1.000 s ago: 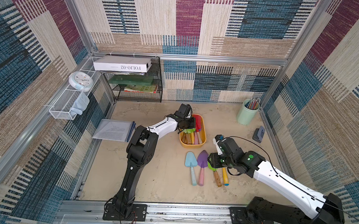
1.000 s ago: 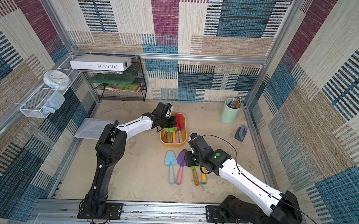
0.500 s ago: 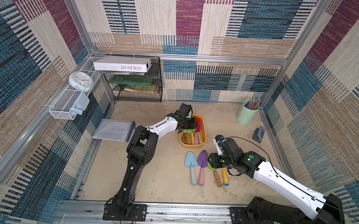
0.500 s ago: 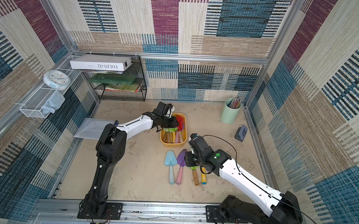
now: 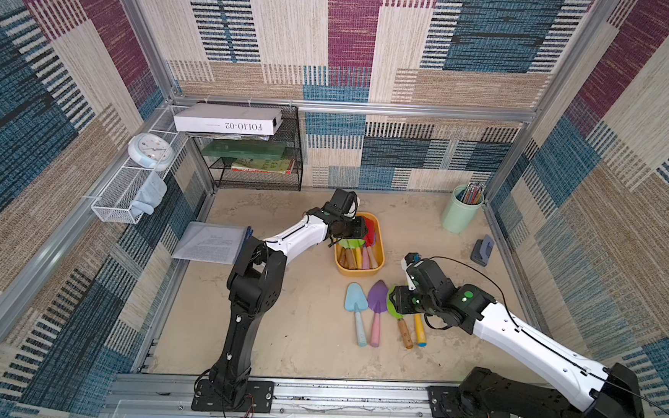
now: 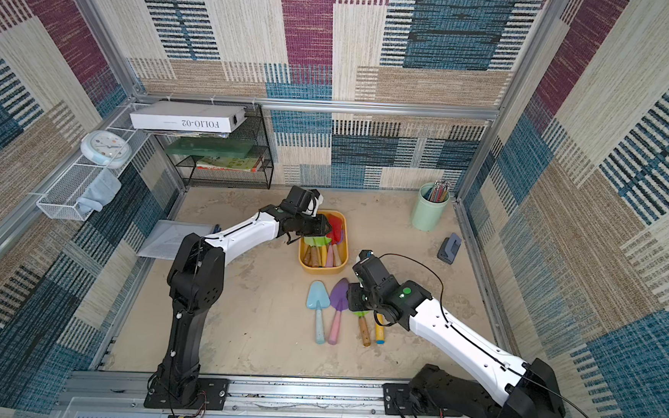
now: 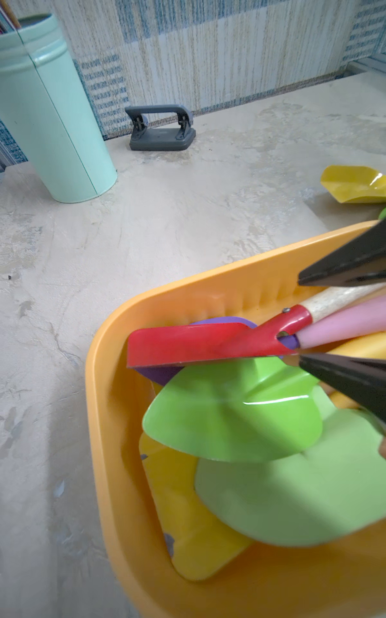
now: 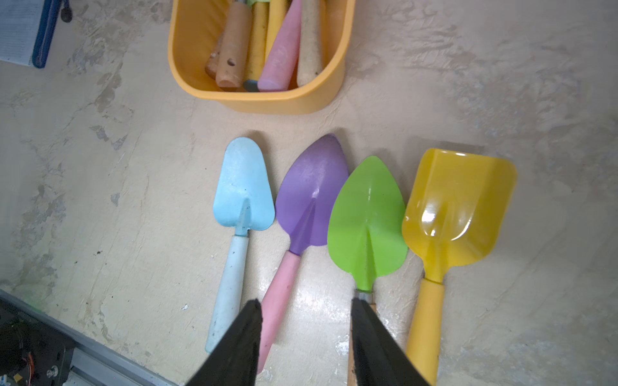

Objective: Put the shovel into the storage box
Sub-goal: Place the shovel in the storage box, then pick up the shovel from the center of the board.

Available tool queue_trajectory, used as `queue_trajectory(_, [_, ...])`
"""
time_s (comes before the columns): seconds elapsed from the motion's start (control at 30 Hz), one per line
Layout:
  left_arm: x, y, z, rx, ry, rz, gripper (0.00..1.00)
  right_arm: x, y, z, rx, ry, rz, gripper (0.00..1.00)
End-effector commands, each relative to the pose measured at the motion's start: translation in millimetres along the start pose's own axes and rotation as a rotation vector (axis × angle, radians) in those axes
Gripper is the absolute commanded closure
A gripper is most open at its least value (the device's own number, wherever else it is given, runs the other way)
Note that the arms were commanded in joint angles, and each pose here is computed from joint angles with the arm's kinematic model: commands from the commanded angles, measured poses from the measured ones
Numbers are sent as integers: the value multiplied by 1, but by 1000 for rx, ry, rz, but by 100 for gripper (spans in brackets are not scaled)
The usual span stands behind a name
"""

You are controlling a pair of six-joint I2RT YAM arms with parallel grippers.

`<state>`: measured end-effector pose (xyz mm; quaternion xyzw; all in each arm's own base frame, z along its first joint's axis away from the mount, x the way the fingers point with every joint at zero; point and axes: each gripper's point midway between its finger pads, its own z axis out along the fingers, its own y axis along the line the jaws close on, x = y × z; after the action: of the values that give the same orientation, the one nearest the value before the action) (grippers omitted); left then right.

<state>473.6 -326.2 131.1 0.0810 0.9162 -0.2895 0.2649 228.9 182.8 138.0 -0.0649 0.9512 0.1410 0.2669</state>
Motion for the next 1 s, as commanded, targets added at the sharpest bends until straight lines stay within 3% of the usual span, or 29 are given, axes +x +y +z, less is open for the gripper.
queue_trajectory(0.0, [-1,-6,-15,11,-18,23,63,4,-23,3,93,-2,70,53])
queue_trajectory(0.17, [8,-15,-35,55,-39,18,62,20,-45,11,149,36,131,54])
queue_trajectory(0.37, [24,-26,-57,133,-52,-8,54,49,-72,16,250,107,184,54])
queue_trajectory(0.5, [33,-38,-72,180,-50,-12,51,59,-71,18,245,149,205,55])
queue_trajectory(0.7, [47,-60,-98,226,-48,23,47,95,-81,22,292,292,231,56])
queue_trajectory(0.97, [64,-73,-126,245,-54,53,45,108,-83,26,271,290,272,57])
